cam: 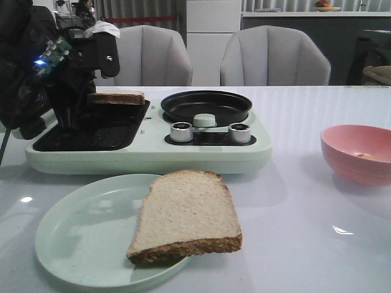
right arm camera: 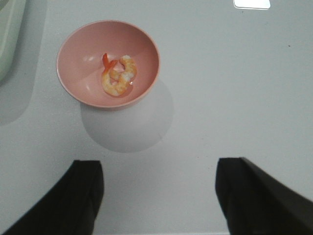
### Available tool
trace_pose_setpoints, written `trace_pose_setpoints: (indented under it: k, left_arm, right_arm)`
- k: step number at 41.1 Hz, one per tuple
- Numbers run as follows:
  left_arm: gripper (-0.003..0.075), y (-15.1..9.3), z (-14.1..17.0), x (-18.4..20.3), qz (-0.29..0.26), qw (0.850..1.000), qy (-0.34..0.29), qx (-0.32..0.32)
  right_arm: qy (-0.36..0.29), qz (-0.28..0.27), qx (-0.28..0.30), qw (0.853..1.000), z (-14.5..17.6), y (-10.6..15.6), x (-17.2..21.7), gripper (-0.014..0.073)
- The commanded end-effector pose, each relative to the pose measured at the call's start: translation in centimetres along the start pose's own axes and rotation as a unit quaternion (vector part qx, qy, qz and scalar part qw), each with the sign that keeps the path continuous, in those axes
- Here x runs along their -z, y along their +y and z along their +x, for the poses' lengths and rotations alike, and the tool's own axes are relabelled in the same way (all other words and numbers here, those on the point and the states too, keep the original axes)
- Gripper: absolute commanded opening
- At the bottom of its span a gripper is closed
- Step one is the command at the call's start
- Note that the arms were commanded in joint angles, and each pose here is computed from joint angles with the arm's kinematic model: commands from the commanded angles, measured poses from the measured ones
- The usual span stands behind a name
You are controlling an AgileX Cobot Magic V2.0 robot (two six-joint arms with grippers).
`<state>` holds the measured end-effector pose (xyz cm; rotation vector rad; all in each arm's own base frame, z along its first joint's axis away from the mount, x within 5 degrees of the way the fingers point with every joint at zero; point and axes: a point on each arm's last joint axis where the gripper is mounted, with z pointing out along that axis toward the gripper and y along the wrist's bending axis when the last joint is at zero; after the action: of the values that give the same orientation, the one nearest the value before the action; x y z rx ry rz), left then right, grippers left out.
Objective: Make breakfast with bread and shrimp
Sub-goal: 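Lower the bread slice onto the sandwich press plate, open left gripper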
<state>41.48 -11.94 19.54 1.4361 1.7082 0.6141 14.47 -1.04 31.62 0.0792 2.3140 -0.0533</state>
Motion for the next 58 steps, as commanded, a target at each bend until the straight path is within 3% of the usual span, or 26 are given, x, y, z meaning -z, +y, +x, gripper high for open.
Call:
trace_pose_setpoints:
  k: [1,13,20,34,44,52,58]
  left_arm:
    - [0.0348,3.1,-0.2,1.8,-0.047,0.999,-0.006,0.009]
    - [0.0529,3.2,0.3,1.8,-0.048,0.999,-0.002,0.013]
    - [0.0534,3.7,0.0,2.4,-0.065,0.996,0.006,0.057]
    - [0.0532,5.7,-4.7,7.9,-0.112,0.986,-0.062,0.109]
    - [0.0531,6.4,-6.5,12.2,-0.217,0.969,0.029,0.113]
    - [0.0531,4.5,-6.9,13.3,-0.086,0.989,0.041,0.114]
    - [0.0531,4.3,-6.7,15.3,-0.031,0.979,0.034,0.196]
  right_arm:
    - [-0.052,0.005,0.009,0.999,-1.5,-0.1,0.7,0.0587]
    - [-0.052,0.005,0.009,0.999,-1.5,-0.1,0.7,0.0587]
    - [-0.052,0.005,0.009,0.999,-1.5,-0.1,0.7,0.0587]
    - [-0.052,0.005,0.009,0.999,-1.5,-0.1,0.7,0.0587]
    - [-0.052,0.005,0.009,0.999,-1.5,-0.1,0.7,0.0587]
    - [-0.052,0.005,0.009,0.999,-1.5,-0.1,0.7,0.0587]
    - [-0.052,0.005,0.009,0.999,-1.5,-0.1,0.7,0.0587]
